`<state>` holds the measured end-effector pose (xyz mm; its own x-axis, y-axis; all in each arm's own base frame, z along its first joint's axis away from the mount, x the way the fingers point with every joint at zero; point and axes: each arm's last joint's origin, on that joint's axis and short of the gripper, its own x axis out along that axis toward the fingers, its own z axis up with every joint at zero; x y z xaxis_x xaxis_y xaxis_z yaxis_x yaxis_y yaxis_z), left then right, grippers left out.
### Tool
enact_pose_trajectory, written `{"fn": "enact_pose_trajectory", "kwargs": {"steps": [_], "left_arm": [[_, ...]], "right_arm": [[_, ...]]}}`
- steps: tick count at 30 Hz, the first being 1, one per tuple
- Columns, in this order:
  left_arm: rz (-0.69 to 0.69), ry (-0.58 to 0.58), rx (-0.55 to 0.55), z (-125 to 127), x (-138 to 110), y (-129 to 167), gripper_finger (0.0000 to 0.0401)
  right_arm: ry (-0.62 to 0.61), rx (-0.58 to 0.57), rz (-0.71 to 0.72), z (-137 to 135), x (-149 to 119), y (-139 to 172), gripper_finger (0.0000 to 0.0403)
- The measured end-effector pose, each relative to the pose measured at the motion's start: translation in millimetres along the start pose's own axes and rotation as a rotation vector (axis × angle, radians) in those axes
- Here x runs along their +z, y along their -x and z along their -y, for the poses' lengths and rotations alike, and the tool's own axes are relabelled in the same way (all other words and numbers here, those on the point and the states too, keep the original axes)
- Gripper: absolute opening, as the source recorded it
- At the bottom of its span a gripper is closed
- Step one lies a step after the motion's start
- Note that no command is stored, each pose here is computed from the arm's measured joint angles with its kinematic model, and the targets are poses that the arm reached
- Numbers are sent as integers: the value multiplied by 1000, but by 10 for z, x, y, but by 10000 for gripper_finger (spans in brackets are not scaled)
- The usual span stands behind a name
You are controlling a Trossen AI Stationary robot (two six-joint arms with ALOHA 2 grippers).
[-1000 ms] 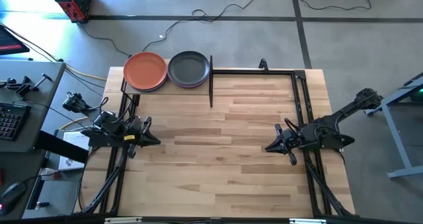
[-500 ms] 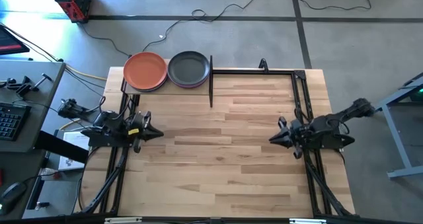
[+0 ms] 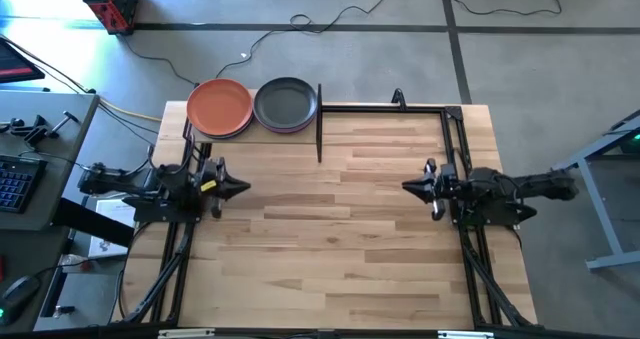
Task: Place and stack plates onto a shelf
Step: Return to Home Position
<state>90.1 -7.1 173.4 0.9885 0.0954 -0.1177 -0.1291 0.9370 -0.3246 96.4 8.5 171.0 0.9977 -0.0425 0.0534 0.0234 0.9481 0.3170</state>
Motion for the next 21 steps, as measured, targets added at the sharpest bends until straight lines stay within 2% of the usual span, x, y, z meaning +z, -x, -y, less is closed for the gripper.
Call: {"fn": "enact_pose_trajectory", "kwargs": {"steps": [7,21], "left_arm": [[22,7,63,-56,20,-8,0],[21,7,64,-57,19,-9,0]], "right_arm": [[4,-70,24,68,22,-7,24],[5,-74,20,72,19,-9,24]]}}
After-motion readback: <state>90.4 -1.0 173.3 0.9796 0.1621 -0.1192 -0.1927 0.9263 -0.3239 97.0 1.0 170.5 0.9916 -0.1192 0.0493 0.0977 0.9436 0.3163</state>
